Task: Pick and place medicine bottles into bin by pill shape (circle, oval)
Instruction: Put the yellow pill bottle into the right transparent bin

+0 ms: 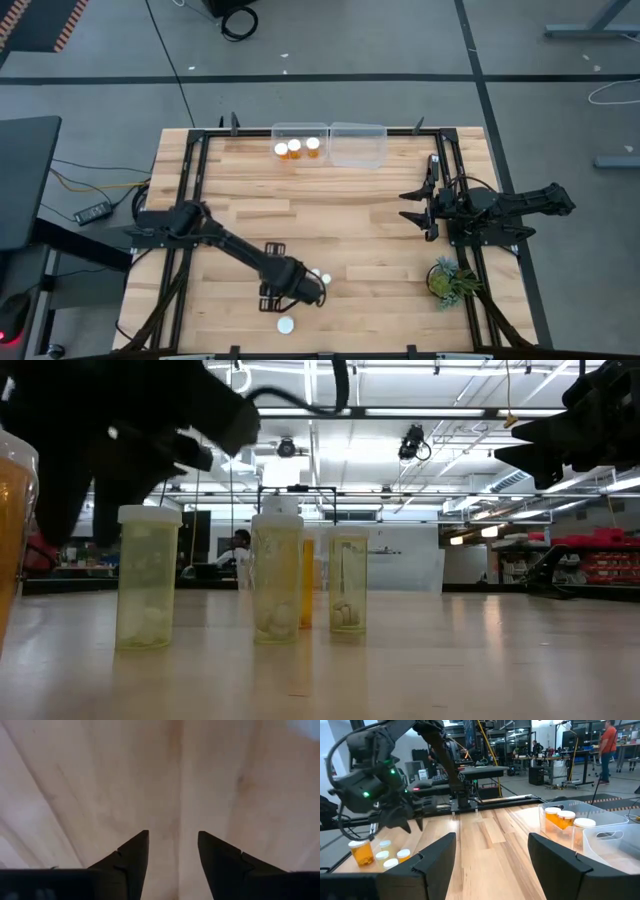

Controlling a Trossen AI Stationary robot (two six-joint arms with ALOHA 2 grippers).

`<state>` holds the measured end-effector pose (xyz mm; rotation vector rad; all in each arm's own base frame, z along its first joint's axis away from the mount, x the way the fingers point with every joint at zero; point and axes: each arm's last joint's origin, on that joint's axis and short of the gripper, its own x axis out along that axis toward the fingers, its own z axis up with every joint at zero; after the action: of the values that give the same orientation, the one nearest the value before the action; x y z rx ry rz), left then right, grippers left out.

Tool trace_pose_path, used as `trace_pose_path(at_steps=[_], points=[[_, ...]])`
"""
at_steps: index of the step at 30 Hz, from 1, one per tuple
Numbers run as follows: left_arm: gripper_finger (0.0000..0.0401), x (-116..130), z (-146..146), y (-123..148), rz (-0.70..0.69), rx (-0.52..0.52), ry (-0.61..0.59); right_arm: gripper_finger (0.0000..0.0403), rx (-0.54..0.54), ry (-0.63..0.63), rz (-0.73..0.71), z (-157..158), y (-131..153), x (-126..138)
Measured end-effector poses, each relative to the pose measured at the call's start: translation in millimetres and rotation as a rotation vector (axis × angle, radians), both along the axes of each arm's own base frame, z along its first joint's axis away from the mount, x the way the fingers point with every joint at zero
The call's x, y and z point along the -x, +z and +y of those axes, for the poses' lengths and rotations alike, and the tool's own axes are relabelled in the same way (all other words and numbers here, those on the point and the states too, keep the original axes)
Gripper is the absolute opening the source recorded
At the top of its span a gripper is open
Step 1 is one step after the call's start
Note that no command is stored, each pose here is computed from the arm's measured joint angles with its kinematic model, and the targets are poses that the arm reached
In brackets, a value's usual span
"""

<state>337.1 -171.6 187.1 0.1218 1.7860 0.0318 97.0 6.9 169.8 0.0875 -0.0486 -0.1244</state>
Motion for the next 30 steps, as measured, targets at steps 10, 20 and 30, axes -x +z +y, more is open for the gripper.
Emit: trace_pose_path(at_steps=[10,20,30], points=[[0.0192,1,-20,17,-0.201,0.042,0.101,0.0255,0.0,0.0,0.0,0,0,0],[0.0257,-3,-33,16,-0.283,0.099,0.075,0.0255,0.0,0.0,0.0,0,0,0],[0.026,-11,-36,16,-0.359,0.126,0.044,0.0255,0.0,0.0,0.0,0,0,0]])
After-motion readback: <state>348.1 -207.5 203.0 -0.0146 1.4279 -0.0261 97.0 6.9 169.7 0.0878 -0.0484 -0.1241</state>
